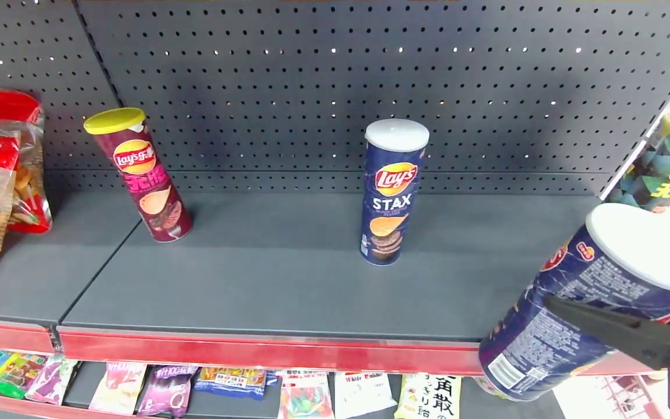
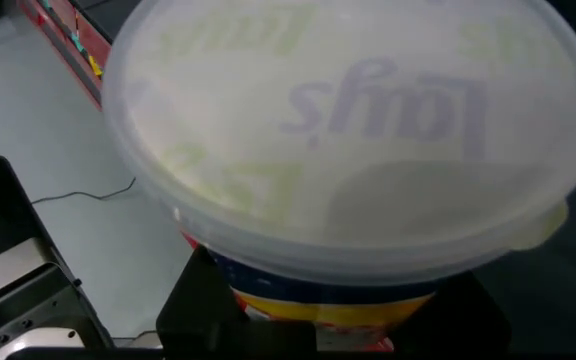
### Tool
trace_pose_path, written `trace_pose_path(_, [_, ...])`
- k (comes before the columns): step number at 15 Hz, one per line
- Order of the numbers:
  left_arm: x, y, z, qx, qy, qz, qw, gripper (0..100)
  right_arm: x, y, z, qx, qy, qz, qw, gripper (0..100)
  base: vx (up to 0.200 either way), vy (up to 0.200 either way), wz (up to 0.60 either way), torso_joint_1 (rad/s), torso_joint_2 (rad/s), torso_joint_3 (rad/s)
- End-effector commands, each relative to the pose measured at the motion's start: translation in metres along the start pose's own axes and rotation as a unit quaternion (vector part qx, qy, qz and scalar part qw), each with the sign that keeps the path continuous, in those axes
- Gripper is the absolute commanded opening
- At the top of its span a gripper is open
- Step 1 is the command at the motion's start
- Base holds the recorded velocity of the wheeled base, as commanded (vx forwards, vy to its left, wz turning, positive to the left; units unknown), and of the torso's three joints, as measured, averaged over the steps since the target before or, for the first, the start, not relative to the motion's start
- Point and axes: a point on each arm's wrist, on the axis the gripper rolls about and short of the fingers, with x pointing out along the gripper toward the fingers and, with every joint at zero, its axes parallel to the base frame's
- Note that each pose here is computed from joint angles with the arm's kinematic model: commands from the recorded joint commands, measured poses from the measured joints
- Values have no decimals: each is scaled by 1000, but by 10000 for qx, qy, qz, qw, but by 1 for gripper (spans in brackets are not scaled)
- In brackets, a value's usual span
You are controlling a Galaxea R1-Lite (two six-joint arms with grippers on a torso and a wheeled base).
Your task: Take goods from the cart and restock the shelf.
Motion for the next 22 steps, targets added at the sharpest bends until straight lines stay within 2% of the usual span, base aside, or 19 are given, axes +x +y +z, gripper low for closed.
trace_pose_path(1, [0, 0, 1, 1, -7, -19, 10000, 100, 2, 0, 0, 4, 15, 19, 10000, 0, 0, 0, 0, 0, 0, 0])
trace_pose_path(6, [0, 0, 1, 16, -7, -19, 10000, 100, 4, -1, 0, 12, 52, 23, 10000, 0, 0, 0, 0, 0, 0, 0])
trace_pose_path(9, [6, 0, 2, 31, 368, -234, 9990, 100, 4, -1, 5, -9, -38, 20, 10000, 0, 0, 0, 0, 0, 0, 0])
trace_pose_path(10, [6, 0, 2, 191, 355, -339, 9986, 100, 4, -1, 6, -11, -45, 19, 10000, 0, 0, 0, 0, 0, 0, 0])
trace_pose_path(11, [3, 0, 25, 287, 94, -505, 9983, 100, 6, -2, 9, -14, -61, 25, 10000, 0, 0, 0, 0, 0, 0, 0])
trace_pose_path(12, [11, -1, 83, 193, 58, -618, 9979, 100, 8, -2, 9, -11, -45, 19, 10000, 0, 0, 0, 0, 0, 0, 0])
trace_pose_path(13, [28, -3, 132, -45, 44, -793, 9968, 100, 9, -3, 12, -16, -68, 17, 10000, 0, 0, 0, 0, 0, 0, 0])
trace_pose_path(14, [44, -8, 150, -43, 177, -1493, 9886, 100, 10, -3, 14, -20, -83, 22, 10000, 0, 0, 0, 0, 0, 0, 0])
trace_pose_path(15, [63, -14, 160, 71, 393, -2196, 9748, 100, 11, -3, 13, -14, -53, 26, 10000, 0, 0, 0, 0, 0, 0, 0])
trace_pose_path(16, [89, -19, 172, 185, 590, -2592, 9638, 100, 13, -4, 11, 1, 7, 25, 10000, 0, 0, 0, 0, 0, 0, 0])
trace_pose_path(17, [126, -28, 183, 364, 848, -3012, 9491, 100, 14, -4, 12, -12, -16, 23, 10000, 0, 0, 0, 0, 0, 0, 0])
trace_pose_path(18, [152, -37, 185, 582, 987, -3341, 9355, 100, 13, -4, 15, -24, -67, 9, 10000, 0, 0, 0, 0, 0, 0, 0])
trace_pose_path(19, [179, -49, 183, 765, 1060, -3751, 9177, 100, 12, -5, 20, -43, -153, -25, 9999, 0, 0, 0, 0, 0, 0, 0])
trace_pose_path(20, [189, -55, 184, 785, 1058, -3917, 9106, 100, 11, -5, 23, -52, -197, -38, 9998, 0, 0, 0, 0, 0, 0, 0])
trace_pose_path(21, [217, -78, 184, 743, 1052, -4558, 8807, 100, 10, -6, 27, -67, -282, -94, 9995, 0, 0, 0, 0, 0, 0, 0])
trace_pose_path(22, [232, -90, 180, 704, 1102, -4882, 8629, 100, 9, -7, 29, -70, -296, -103, 9995, 0, 0, 0, 0, 0, 0, 0])
